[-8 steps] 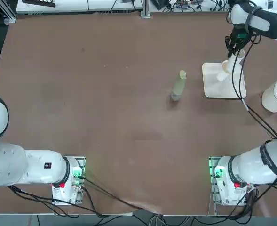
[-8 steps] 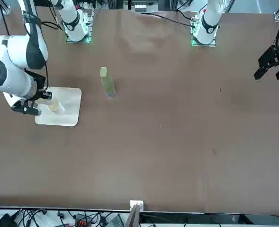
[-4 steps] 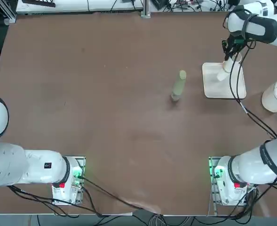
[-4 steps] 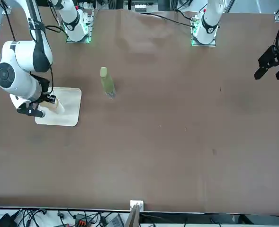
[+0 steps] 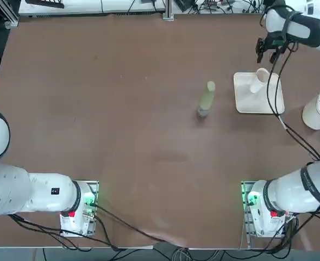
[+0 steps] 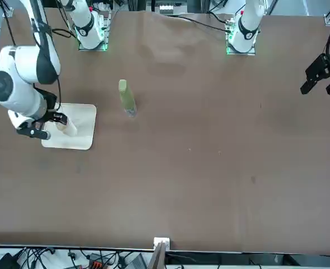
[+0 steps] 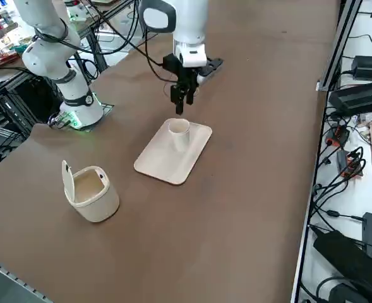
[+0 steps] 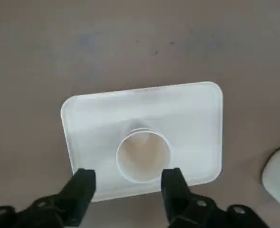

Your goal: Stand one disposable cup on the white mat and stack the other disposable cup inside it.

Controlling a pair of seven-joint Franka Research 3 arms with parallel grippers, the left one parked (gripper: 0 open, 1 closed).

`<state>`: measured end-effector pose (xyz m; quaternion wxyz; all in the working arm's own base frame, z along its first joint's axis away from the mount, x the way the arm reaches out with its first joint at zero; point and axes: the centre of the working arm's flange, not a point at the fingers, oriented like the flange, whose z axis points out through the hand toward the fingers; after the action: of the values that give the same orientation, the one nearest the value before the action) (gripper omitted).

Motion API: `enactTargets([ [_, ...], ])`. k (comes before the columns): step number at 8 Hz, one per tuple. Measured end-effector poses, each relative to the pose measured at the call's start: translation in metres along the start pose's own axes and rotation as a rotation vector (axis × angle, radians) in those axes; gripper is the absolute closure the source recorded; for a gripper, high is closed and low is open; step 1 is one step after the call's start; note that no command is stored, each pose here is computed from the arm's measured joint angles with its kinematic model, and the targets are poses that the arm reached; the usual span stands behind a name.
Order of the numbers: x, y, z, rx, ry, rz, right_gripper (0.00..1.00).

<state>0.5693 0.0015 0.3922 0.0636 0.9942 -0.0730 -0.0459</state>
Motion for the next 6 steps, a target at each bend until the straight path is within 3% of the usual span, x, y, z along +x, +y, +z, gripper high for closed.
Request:
enactTargets([
  [1,0.000,0.010,-0.035,0.009,0.016,-0.008,0.00],
  [4,-0.014,0.043,-0.151,0.076,0.048,-0.107,0.00],
  [6,-0.026,0.050,-0.196,0.088,0.064,-0.125,0.00],
])
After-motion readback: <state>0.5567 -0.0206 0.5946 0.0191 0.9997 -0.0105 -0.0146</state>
